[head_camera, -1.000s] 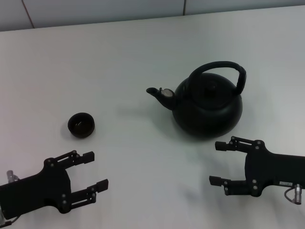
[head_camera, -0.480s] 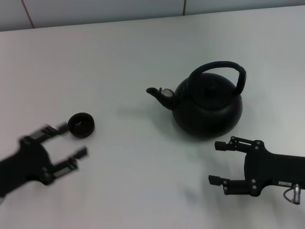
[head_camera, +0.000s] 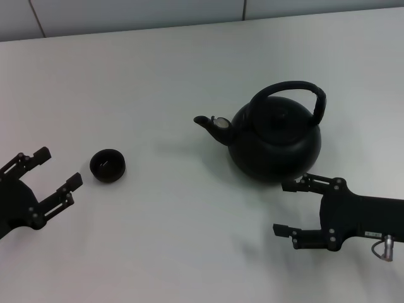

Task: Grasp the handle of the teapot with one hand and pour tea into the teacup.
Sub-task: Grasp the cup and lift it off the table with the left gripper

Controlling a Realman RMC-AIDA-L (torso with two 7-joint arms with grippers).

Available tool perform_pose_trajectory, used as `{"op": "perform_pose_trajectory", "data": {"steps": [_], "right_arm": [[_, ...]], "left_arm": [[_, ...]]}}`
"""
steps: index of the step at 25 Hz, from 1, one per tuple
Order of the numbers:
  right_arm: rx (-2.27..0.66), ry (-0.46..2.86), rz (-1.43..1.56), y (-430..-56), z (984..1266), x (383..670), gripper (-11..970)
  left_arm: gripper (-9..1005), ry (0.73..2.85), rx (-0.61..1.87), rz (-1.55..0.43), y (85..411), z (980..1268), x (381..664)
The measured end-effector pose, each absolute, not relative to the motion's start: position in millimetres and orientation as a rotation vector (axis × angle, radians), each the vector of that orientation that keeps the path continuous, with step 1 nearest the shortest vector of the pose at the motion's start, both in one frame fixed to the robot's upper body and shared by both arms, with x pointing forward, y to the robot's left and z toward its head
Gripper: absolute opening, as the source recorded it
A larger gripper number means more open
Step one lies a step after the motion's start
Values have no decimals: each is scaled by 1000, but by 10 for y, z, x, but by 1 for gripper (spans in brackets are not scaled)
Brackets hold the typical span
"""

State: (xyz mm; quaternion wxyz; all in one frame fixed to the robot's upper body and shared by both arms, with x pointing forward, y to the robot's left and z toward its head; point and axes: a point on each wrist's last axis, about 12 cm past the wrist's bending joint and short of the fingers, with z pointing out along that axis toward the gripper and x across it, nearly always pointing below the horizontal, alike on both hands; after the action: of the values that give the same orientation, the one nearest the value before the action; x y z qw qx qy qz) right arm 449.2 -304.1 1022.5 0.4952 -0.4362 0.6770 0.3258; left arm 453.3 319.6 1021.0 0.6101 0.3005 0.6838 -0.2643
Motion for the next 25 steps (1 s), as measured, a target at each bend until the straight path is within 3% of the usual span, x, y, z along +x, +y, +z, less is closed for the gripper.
{"op": "perform_pose_trajectory", "data": {"steps": [25], "right_arm": [[-1060, 1644, 780, -3038, 10225, 4516, 818]], "left_arm": [[772, 1703, 801, -561, 3006, 10016, 4708]]}}
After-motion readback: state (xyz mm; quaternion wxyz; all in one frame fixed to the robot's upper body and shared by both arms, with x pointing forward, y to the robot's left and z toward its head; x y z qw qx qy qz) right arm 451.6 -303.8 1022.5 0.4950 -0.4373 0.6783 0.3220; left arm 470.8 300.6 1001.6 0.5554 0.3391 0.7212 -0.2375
